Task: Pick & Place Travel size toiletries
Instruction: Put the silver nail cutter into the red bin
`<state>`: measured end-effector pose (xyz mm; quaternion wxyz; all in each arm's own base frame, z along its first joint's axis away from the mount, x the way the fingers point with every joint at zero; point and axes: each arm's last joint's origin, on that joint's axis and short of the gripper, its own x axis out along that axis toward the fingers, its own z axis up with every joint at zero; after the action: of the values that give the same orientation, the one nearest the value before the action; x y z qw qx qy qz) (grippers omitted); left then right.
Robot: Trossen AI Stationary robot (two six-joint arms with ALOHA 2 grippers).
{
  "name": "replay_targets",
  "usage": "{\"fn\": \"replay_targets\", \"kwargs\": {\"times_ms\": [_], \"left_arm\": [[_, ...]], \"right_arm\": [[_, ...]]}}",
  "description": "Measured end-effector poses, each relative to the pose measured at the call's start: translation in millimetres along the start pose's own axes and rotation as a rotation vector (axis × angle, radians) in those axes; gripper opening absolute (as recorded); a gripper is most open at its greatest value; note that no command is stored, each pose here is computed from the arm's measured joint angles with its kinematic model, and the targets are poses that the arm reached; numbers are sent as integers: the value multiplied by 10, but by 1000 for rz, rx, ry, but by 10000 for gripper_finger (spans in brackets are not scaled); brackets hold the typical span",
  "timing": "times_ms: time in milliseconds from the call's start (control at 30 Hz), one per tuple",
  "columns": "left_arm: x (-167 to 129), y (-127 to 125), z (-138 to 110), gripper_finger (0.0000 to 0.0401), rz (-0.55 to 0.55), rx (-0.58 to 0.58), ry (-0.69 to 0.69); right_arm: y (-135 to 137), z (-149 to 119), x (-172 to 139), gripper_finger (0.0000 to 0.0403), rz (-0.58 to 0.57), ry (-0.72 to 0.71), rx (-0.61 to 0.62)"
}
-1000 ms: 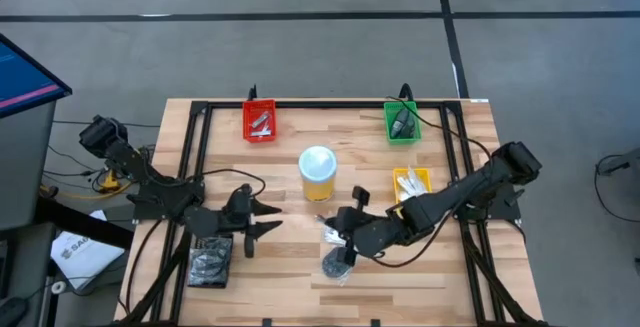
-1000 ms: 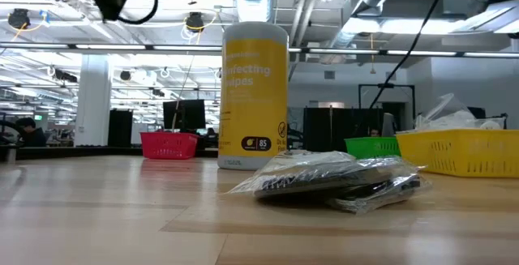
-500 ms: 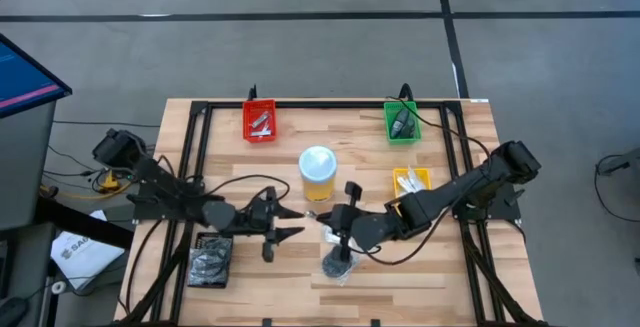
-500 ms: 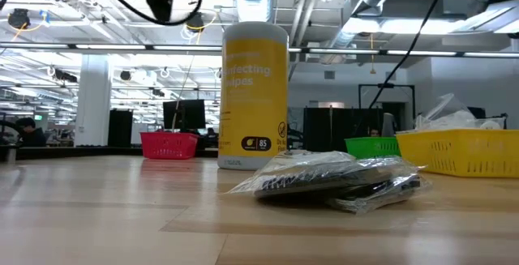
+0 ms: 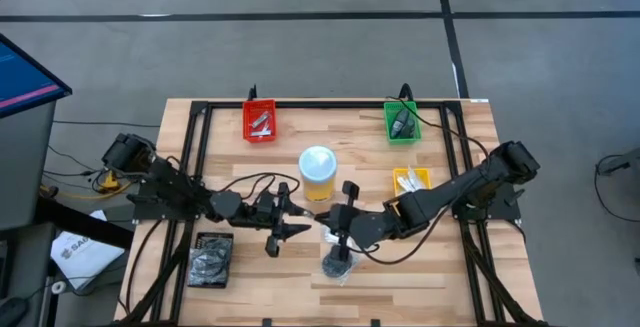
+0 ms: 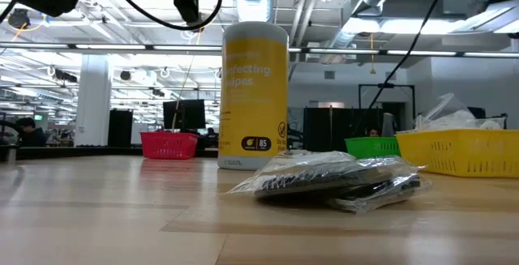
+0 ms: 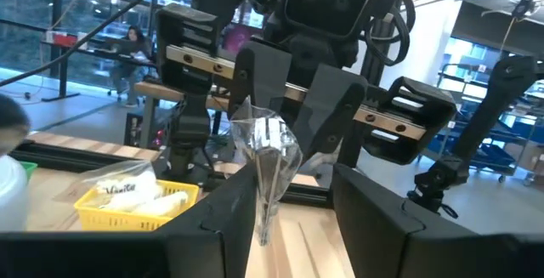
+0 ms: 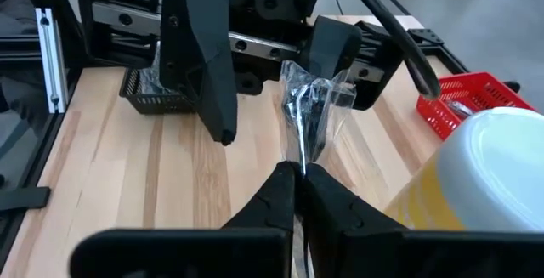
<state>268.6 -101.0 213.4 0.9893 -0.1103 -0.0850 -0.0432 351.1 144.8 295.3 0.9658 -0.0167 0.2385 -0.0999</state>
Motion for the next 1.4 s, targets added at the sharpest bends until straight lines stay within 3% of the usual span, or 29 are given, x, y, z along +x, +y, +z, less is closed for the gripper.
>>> {"fn": "replay_targets", "kwargs": {"times_ms": [367, 500, 700, 1400], "left_arm": [[22, 73, 27, 139, 22, 3, -20], [22, 74, 31, 103, 25, 20, -24], [21, 75, 38, 18, 29, 30, -33], [15, 73, 97, 8, 47, 33, -69]], "right_arm": [[-33, 12, 20, 4, -8, -3, 7], [-31, 15, 19, 5, -5, -5, 9], [-32, 20, 16, 6, -3, -6, 12], [-31, -107, 0, 113, -19, 99, -61]]}}
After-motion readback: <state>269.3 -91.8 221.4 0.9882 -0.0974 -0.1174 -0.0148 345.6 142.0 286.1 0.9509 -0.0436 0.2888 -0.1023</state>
